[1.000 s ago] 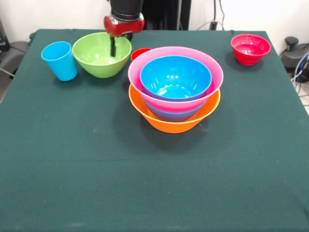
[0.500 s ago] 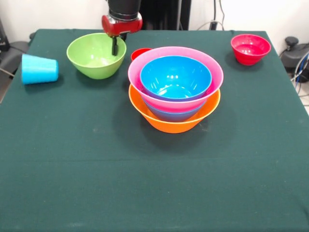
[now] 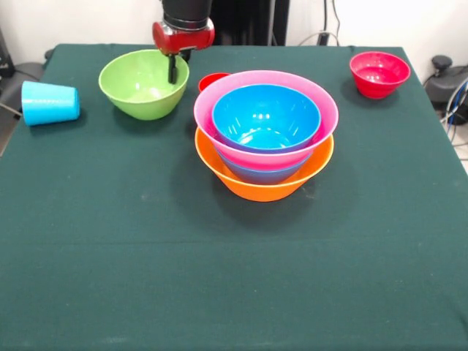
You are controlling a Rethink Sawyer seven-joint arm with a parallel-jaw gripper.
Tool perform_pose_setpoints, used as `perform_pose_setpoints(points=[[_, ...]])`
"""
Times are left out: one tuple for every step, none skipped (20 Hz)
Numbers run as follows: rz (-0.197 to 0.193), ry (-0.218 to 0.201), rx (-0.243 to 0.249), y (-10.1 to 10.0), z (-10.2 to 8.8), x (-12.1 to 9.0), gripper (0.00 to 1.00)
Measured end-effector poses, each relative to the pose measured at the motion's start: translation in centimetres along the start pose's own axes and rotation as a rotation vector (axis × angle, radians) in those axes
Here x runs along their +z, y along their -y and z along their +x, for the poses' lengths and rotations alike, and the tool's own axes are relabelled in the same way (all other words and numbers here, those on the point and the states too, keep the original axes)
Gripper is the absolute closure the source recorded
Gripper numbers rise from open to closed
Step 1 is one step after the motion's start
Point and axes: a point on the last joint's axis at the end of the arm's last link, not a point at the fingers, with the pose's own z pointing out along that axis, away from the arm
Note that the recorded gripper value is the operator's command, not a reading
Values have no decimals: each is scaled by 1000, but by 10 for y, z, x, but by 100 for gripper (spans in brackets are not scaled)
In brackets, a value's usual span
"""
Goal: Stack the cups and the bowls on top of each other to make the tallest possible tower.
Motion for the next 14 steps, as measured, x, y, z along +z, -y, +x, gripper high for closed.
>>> perform_pose_setpoints(points=[[0, 3, 10, 1, -2, -2, 100], [0, 6, 19, 2, -4, -4, 100], [1, 15, 49, 4, -10, -10, 100], [2, 19, 77, 6, -15, -17, 100], [2, 21, 92, 7, -18, -21, 100], [3, 21, 106, 8, -21, -25, 100], [3, 20, 144, 9, -29, -37, 100], [2, 18, 160, 8, -32, -42, 100], [1, 17, 176, 7, -36, -48, 100], [-1, 10, 219, 4, -47, -65, 100], [-2, 6, 231, 3, -50, -71, 100], [-2, 4, 238, 2, -52, -75, 100], [-3, -10, 265, -3, -60, -90, 100], [-3, -19, 278, -6, -66, -100, 100]])
